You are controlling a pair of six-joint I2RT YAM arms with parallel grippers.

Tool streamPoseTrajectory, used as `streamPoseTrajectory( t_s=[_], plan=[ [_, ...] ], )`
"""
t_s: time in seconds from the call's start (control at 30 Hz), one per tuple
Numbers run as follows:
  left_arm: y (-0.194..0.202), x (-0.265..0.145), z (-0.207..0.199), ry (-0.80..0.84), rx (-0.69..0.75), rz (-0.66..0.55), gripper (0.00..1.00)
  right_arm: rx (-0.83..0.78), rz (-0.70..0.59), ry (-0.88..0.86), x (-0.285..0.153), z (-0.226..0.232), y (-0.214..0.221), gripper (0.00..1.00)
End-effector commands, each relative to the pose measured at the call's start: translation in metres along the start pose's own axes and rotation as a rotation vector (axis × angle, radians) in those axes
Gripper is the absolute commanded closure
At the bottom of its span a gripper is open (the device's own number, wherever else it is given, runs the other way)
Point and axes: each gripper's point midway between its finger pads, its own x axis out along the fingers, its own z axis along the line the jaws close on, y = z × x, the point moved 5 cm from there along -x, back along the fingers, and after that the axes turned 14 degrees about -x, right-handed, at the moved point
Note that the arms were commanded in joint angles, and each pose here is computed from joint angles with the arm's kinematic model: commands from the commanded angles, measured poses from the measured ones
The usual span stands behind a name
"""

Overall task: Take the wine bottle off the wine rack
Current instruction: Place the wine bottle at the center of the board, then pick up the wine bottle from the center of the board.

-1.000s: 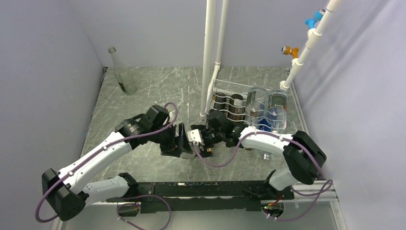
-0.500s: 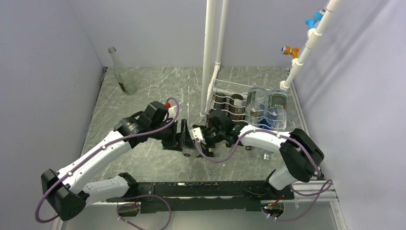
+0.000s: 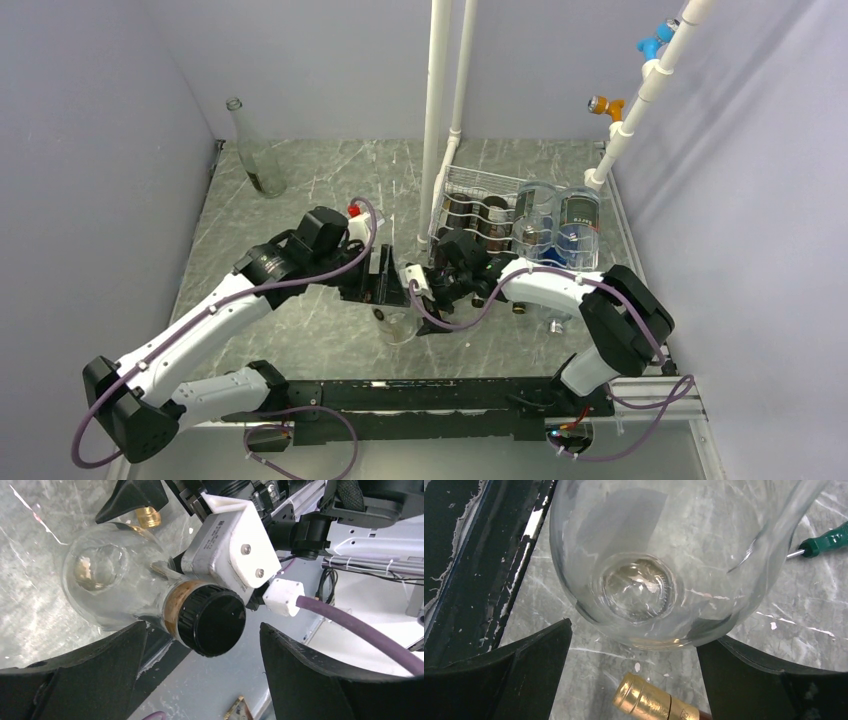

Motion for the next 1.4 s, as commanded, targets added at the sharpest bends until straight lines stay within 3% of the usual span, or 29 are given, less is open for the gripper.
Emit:
streamPoseTrajectory(
  t_s=[0.0,0.33,0.73,1.07,1.37],
  plan=[
    [-0.015,-0.02,-0.016,0.069,0.195,-0.124,0.12,0.003,-0.053,-0.011,-0.001,-0.005,-0.011,0.05],
    [-0.011,-0.042,-0.008,0.118,0.406,-0.294,0.11,0.009,-0.079,-0.026,-0.013,-0.009,-0.023,0.03],
    [-0.02,-0.035,0.007,0.258,0.566,-0.577,0.07,-0.057,-0.044,-0.027,-0.046,-0.014,-0.038,0.02],
    [-0.013,-0.028,0.015,0.435,0.907,-0.775,0.08,-0.093,-0.088,-0.063,-0.09,0.002,-0.068,0.0],
    [-0.007,-0.018,0.028,0.498,1.037,-0.891,0.09,-0.104,-0.133,0.116,-0.146,0.005,-0.078,0.0]
  ],
)
